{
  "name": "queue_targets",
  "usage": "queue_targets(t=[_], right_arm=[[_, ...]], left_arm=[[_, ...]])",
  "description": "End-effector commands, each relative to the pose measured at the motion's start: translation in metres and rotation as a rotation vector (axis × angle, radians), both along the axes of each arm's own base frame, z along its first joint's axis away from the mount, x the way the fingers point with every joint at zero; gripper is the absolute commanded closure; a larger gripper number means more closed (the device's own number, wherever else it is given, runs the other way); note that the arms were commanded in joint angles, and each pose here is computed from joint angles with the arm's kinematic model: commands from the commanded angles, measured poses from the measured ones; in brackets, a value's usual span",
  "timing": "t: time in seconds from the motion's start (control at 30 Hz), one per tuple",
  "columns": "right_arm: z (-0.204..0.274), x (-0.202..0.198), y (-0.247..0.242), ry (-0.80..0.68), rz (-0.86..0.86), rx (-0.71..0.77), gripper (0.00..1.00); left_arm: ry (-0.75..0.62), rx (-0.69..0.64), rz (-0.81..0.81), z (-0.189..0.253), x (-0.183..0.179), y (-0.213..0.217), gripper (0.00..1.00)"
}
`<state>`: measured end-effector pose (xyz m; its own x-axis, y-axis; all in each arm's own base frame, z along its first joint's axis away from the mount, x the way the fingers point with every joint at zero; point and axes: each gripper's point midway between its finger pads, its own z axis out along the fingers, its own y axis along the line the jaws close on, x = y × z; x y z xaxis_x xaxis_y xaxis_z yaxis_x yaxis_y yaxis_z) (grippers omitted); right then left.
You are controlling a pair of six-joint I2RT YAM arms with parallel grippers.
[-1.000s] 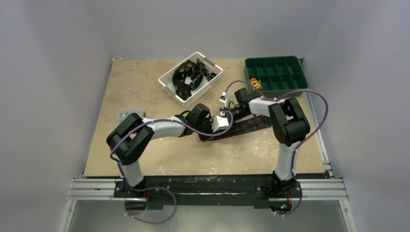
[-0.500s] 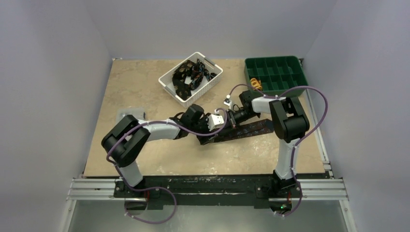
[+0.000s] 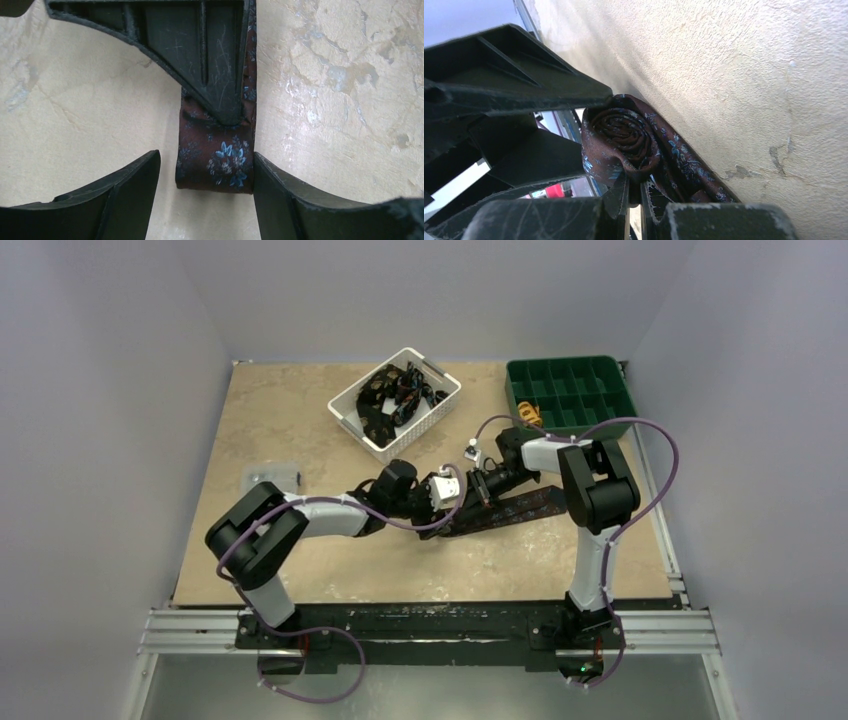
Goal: Roll the ties
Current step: Roll the tie at the center of the board.
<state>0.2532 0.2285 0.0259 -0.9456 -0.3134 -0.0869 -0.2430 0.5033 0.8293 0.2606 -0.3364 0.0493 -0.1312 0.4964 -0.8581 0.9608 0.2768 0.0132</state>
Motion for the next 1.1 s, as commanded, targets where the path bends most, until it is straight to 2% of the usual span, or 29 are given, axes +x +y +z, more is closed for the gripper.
queue_targets(t=[0.0,0.1,0.2,0.33,0.4,0.47,0.57,0.8,1.07], right_arm=[[-0.041,0.004,-0.026,-0.076,0.042,-0.199,1.0],[-0.036,0.004,-0.022,-0.08,0.044,-0.175,1.0],[-0.031,0.004,-0.022,-0.085,0.053,-0.165,1.0],[-0.014,0.007,-0.019,-0.099,0.069,-0.127,0.74],[0.005,0.012,-0.02,-0.103,0.057,-0.076,0.65],[0.022,0.015,-0.026,-0.079,0.021,-0.015,0.6],[0.031,0.016,-0.037,-0.054,0.005,0.008,0.64],[0.003,0.023,-0.044,-0.054,-0.033,-0.113,0.76],[-0.037,0.019,-0.061,-0.045,-0.029,-0.287,0.82]], left_arm=[[-0.06,-0.016,-0.032,0.008,0.006,-0.022,0.38],[-0.02,0.045,-0.048,-0.006,0.001,-0.023,0.44],[0.009,0.108,-0.044,-0.024,-0.003,-0.014,0.58],[0.034,0.155,-0.043,-0.037,-0.009,-0.004,0.79],[0.042,0.166,-0.041,-0.04,-0.011,-0.001,0.84],[0.06,0.182,-0.037,-0.044,-0.012,0.002,0.86],[0.063,0.189,-0.03,-0.047,-0.012,0.004,0.87],[0.054,0.158,-0.039,-0.04,-0.01,0.0,0.89],[-0.073,0.068,-0.088,0.01,0.004,-0.017,0.89]])
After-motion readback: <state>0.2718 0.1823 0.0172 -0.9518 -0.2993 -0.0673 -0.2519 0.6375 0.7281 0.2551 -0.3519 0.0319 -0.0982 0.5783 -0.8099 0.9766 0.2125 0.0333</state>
